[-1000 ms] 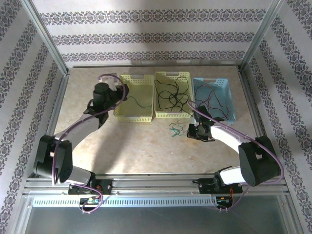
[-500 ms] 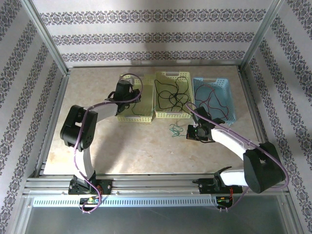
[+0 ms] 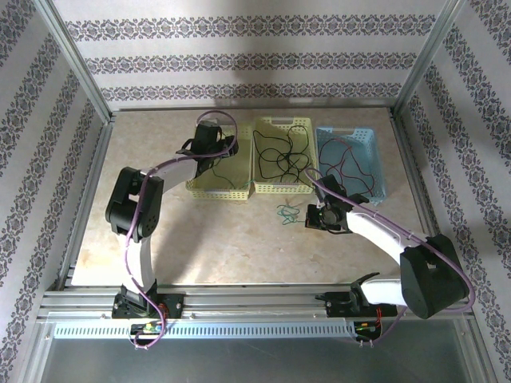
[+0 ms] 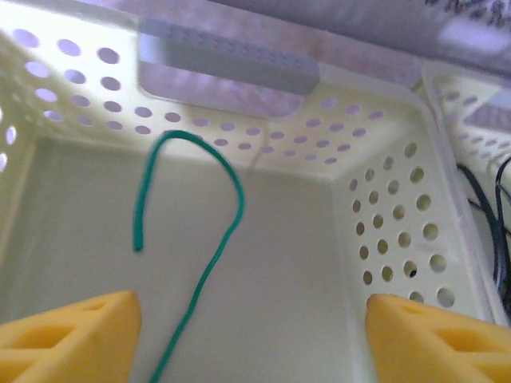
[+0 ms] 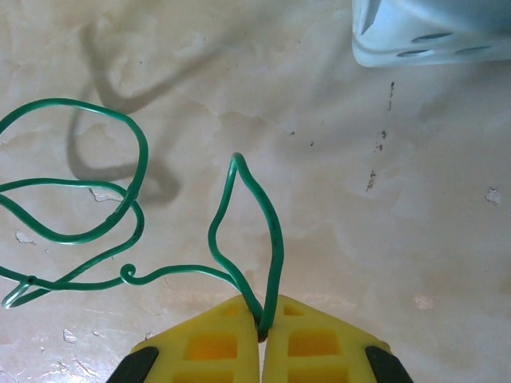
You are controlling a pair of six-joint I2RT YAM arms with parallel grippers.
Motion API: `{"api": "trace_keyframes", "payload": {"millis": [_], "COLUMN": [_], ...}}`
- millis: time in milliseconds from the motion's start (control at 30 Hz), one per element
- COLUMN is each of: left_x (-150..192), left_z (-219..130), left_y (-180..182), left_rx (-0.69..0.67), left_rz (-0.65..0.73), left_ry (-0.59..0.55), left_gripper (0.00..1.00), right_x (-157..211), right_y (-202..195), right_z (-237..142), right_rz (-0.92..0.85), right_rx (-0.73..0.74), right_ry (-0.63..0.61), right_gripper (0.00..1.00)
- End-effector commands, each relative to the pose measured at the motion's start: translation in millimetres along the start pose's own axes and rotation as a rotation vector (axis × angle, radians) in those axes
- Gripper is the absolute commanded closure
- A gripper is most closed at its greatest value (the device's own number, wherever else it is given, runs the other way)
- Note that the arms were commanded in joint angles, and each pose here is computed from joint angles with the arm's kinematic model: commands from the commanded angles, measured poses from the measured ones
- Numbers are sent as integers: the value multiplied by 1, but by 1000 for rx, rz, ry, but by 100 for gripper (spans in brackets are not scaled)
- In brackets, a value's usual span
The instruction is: Untangle the cables
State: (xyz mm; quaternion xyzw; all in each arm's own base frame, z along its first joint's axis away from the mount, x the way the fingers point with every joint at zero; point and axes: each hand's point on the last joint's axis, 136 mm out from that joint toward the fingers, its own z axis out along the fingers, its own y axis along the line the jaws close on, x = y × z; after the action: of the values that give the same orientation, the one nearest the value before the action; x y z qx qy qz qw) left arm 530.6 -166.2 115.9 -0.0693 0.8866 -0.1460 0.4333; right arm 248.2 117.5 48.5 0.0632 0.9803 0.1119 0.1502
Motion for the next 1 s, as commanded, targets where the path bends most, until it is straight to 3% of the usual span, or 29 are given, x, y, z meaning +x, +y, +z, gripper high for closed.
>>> {"api": "trace_keyframes", "payload": {"millis": [0,100,267,533,733,967], "left_x": [-45,-45,-17,78,154,201], "left_z": [-40,-66,-102,-148,-154,-140], "left_y": [-35,-56,-64,-110,-143,-183], "left_rx": [89,171,198,446,584,682], "left_rz": [64,122,204,347,439,514], "left_ry": [-136,-139,-97,95,282,383], "left_gripper": [18,8,6,6,8,13], "right_x": [-7,-7,-9,-17,-18,-21], "right_y": [4,3,4,7,11,23], "right_z": [-10,-10,-10,-14,-14,-22], "right_rz": [-35,-36,-37,-37,-41,-57], "right_rx": [1,4,0,-3,-24,-100], "right_ry": [-33,-35,-43,-85,-78,-103], "right_gripper": [100,100,100,100,100,100]}}
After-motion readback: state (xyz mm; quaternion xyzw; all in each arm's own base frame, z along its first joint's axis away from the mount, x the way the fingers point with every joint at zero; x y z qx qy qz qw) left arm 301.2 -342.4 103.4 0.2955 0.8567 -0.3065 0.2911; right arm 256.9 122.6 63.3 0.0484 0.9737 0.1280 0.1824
